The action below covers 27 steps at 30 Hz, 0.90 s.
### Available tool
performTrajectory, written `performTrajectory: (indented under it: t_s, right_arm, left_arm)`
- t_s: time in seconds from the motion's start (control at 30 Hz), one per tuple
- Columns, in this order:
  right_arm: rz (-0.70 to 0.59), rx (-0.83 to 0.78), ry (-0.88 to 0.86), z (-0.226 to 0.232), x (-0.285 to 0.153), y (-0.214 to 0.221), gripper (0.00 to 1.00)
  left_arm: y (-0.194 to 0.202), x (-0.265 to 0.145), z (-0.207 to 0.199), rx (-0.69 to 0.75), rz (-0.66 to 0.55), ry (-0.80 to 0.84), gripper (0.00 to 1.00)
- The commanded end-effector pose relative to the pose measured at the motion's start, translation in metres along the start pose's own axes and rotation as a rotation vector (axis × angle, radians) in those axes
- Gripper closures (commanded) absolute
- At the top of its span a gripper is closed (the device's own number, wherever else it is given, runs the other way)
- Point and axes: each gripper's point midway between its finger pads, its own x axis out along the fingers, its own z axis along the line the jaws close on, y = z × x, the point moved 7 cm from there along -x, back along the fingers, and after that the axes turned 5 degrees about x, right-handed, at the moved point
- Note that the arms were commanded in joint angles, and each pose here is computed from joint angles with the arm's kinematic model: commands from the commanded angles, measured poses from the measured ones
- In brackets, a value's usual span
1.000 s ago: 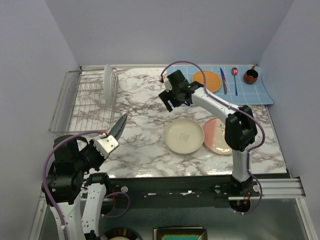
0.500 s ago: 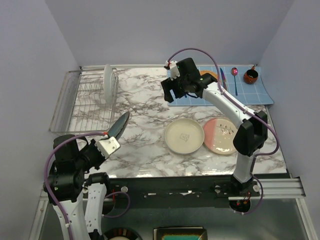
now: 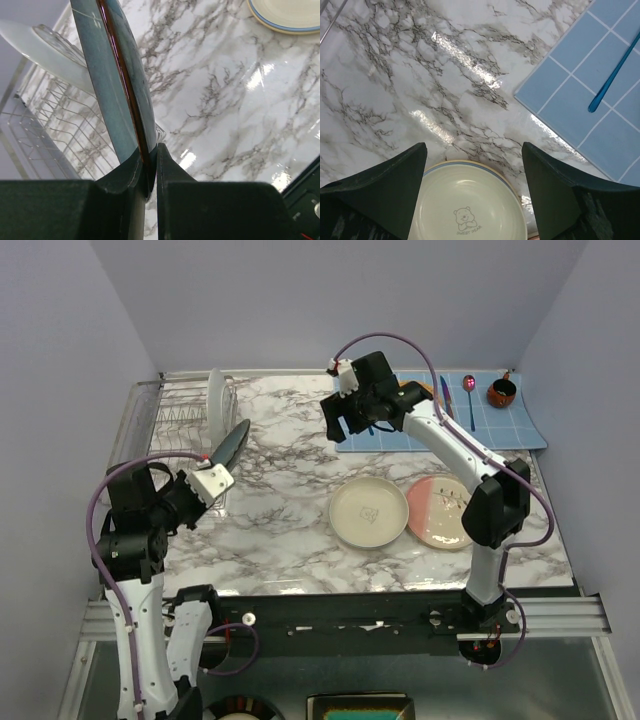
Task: Unload the plates from the dish rack
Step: Place the plate at the center of the board.
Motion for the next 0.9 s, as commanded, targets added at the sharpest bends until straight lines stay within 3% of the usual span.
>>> performTrajectory:
  t_s: [0.0, 0.2, 0.4, 0.57, 0.87]
  right_arm:
    - [-0.008, -0.004, -0.030, 0.006, -0.004, -0.010, 0.14]
    - [-0.032, 0.017, -0.052, 0.010, -0.011, -0.019, 0.14]
    - [-0.085, 0.103, -0.158, 0.012, -0.025, -0.031, 0.14]
    - [-0.160, 0.138, -0.299, 0.023, -0.047, -0.050, 0.14]
    - [-0.196, 0.192, -0.525, 0.038, -0.066, -0.071, 0.15]
  left_arm:
    - [-0.042, -0.004, 0.047, 0.210, -0.177, -0.213, 1.00]
    - [-0.056, -0.001, 0.070, 0.282, -0.177, -0.260, 1.00]
    - [-0.042, 0.015, 0.079, 0.434, -0.077, -0.273, 1.00]
    - [-0.030, 0.031, 0.082, 0.574, 0.034, -0.315, 1.00]
    - [-0.035, 0.052, 0.082, 0.737, 0.105, -0.389, 1.00]
